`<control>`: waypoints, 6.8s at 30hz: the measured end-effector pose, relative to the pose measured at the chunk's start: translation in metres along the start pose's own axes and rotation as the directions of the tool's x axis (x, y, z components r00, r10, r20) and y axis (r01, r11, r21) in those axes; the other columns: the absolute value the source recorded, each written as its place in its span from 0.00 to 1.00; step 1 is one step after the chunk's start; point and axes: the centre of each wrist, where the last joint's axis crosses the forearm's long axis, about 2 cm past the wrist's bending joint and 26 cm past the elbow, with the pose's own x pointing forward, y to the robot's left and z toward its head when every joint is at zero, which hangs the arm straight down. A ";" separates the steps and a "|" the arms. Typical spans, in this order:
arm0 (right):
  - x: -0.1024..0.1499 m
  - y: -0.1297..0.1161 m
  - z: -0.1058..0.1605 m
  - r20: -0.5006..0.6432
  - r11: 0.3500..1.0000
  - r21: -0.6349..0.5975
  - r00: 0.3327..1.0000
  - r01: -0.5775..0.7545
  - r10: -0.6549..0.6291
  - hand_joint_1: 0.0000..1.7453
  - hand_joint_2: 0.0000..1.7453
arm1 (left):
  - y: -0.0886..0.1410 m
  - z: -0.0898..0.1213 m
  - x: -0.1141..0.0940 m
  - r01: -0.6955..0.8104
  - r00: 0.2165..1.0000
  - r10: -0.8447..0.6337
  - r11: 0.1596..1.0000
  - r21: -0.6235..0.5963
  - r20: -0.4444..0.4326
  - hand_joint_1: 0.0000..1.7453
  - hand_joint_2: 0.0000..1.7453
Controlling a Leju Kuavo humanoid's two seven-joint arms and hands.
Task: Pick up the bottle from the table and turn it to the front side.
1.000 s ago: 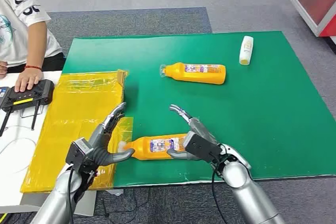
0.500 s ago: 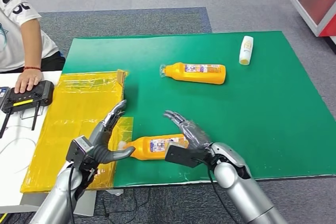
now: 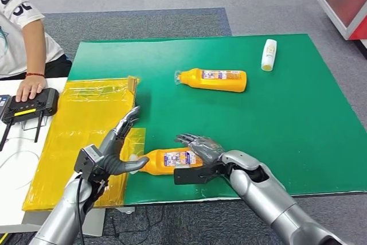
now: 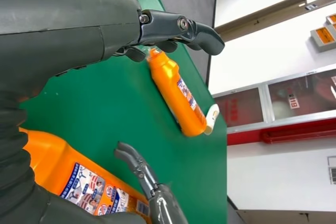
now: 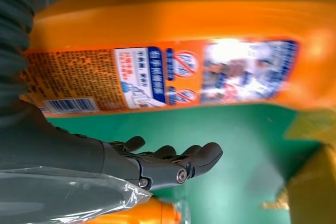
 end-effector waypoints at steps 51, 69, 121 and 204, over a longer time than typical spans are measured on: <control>-0.040 -0.027 0.003 -0.044 0.990 0.113 0.996 0.080 -0.075 1.00 1.00 | 0.016 -0.008 -0.005 0.015 1.000 -0.015 1.000 -0.015 0.001 0.00 1.00; -0.064 -0.006 0.062 0.160 0.842 -0.177 0.859 0.509 -0.486 1.00 1.00 | 0.009 0.005 -0.011 -0.003 1.000 0.003 1.000 0.003 -0.025 0.00 1.00; 0.032 -0.001 0.007 0.430 0.826 -0.198 0.804 0.527 -0.410 1.00 1.00 | 0.019 -0.002 -0.027 -0.594 0.788 0.615 0.776 -0.213 0.045 0.00 1.00; 0.013 0.001 0.017 0.384 0.705 -0.358 0.785 0.612 -0.486 0.00 1.00 | 0.026 -0.036 0.006 0.101 0.984 -0.153 0.903 -0.419 -0.093 1.00 1.00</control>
